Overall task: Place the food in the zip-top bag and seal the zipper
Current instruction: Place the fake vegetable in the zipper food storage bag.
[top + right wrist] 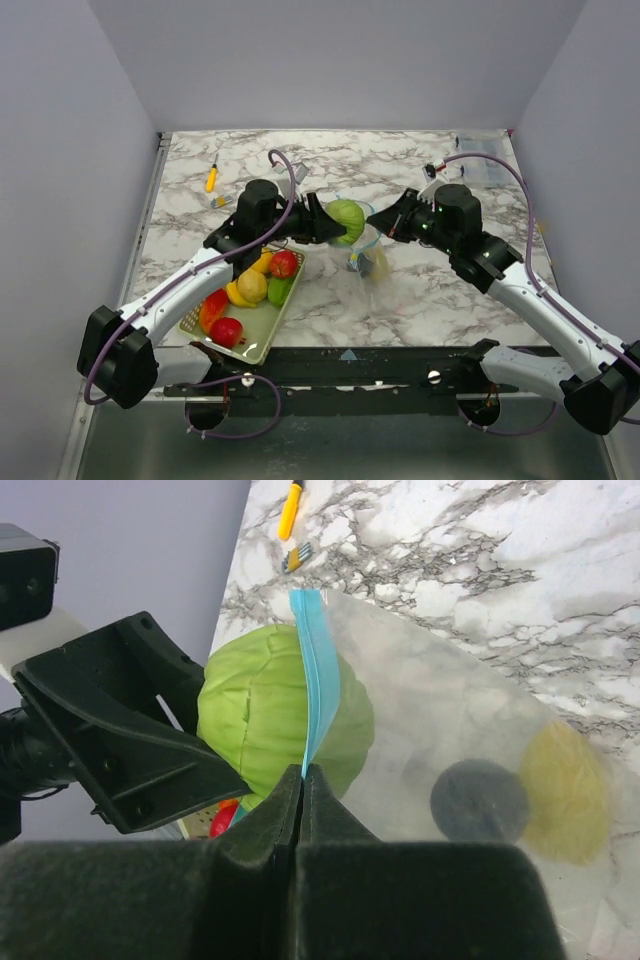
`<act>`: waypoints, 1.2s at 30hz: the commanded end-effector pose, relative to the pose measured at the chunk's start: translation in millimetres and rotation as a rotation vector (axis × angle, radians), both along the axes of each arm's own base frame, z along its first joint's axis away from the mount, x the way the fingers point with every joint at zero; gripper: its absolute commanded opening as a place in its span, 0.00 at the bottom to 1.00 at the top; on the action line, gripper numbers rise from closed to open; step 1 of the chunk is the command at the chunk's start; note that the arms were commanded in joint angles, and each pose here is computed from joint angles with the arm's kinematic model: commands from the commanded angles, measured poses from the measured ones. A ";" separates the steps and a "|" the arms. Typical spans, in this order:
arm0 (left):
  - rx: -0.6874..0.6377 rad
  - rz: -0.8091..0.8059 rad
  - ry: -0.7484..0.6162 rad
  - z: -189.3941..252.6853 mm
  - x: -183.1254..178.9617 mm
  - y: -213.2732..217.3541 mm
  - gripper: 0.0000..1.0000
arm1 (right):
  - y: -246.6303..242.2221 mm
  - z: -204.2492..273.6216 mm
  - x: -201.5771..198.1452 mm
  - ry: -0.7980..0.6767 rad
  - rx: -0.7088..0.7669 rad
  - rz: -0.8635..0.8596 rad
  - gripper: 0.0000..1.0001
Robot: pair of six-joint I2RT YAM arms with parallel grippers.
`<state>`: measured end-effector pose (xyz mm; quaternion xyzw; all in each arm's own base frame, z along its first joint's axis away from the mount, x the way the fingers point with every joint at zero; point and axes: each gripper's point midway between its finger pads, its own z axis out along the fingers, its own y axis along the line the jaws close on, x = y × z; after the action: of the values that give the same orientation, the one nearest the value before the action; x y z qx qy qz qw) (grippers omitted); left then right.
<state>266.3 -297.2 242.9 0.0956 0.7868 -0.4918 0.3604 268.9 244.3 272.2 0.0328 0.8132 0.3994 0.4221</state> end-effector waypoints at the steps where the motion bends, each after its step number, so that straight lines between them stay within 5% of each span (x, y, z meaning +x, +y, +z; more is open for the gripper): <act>1: 0.107 -0.026 0.021 4.5 -8.3 7.4 0.10 | 4.3 25.0 3.9 -0.059 0.049 -0.004 0.01; 13: 0.273 -0.181 0.119 1.2 -31.2 7.6 0.53 | 9.0 23.7 7.9 -0.054 0.037 0.010 0.00; 21: 0.419 -0.218 0.111 -11.1 -33.8 10.7 0.55 | 5.0 32.0 9.1 -0.072 0.038 -0.010 0.01; 29: 0.359 -0.265 0.033 19.0 -44.7 9.0 0.89 | 4.3 24.9 9.7 -0.068 0.015 -0.008 0.01; 36: 0.356 -0.171 -0.096 55.4 -39.4 24.5 0.93 | 5.4 22.2 10.1 -0.062 0.012 -0.002 0.01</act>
<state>225.8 -283.4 255.1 0.2386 0.8590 -0.3735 0.2563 276.0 248.8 280.2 0.0305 0.8088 0.4015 0.4285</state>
